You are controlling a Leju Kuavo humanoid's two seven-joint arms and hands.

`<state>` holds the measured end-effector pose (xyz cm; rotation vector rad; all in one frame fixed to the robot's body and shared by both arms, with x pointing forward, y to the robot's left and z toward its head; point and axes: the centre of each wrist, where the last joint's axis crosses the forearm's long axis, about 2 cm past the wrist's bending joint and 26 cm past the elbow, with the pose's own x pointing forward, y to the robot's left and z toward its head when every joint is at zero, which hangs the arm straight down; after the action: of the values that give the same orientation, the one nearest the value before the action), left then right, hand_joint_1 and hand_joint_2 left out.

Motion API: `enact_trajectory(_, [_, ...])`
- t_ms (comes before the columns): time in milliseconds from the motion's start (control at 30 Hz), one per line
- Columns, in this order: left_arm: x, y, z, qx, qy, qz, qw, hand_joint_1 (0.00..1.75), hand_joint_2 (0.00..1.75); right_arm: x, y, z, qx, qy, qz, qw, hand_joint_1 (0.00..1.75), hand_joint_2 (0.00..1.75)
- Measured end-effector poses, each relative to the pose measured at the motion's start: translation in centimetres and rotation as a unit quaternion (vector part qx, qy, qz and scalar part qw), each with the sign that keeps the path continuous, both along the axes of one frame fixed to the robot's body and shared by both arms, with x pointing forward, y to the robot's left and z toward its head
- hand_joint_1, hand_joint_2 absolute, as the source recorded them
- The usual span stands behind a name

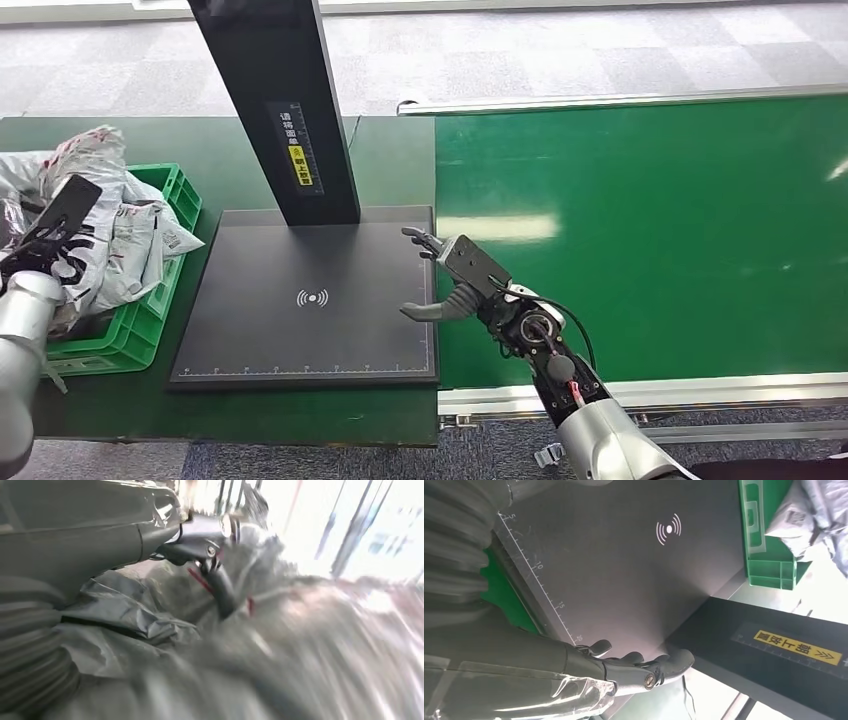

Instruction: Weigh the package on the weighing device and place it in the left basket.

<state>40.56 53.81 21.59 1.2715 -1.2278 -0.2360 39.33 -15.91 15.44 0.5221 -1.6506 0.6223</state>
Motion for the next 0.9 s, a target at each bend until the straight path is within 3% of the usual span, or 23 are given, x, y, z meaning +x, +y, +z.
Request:
enact_trajectory(67, [-0.5,-0.3,-0.1,0.031,-0.127,0.015,0.991,0.0,0.0,-0.1,0.2,0.2,0.003,-0.001,0.003,1.0,0.0,1.75])
enact_trajectory(133, [-1.0,-0.4,0.1,0.076,-0.205,0.015,0.976,0.0,0.0,-0.2,0.3,0.3,0.007,-0.003,0.005,1.0,0.0,1.75])
enact_trajectory(267, [-2.2,-0.6,0.8,0.164,-0.28,-0.016,0.946,0.0,0.0,-0.3,0.7,0.4,0.022,-0.006,0.013,1.0,0.0,1.75])
enact_trajectory(433, [-4.1,-0.5,2.1,0.193,-0.342,0.024,0.919,0.0,0.0,-0.4,1.0,0.4,0.029,-0.01,0.021,0.999,0.0,1.75])
enact_trajectory(567, [-5.2,-0.7,2.7,0.177,-0.391,0.053,0.902,0.0,1.75,-0.4,1.1,0.5,0.032,-0.016,0.025,0.999,0.0,1.75])
enact_trajectory(700, [-5.9,-1.5,2.4,0.114,-0.46,0.068,0.878,0.0,1.75,-0.4,1.0,0.5,0.041,-0.019,0.024,0.999,0.0,1.75])
enact_trajectory(900, [-6.1,-3.2,2.3,0.115,-0.474,0.041,0.872,0.0,1.75,-0.4,0.9,0.4,0.043,-0.019,0.023,0.999,0.0,1.75])
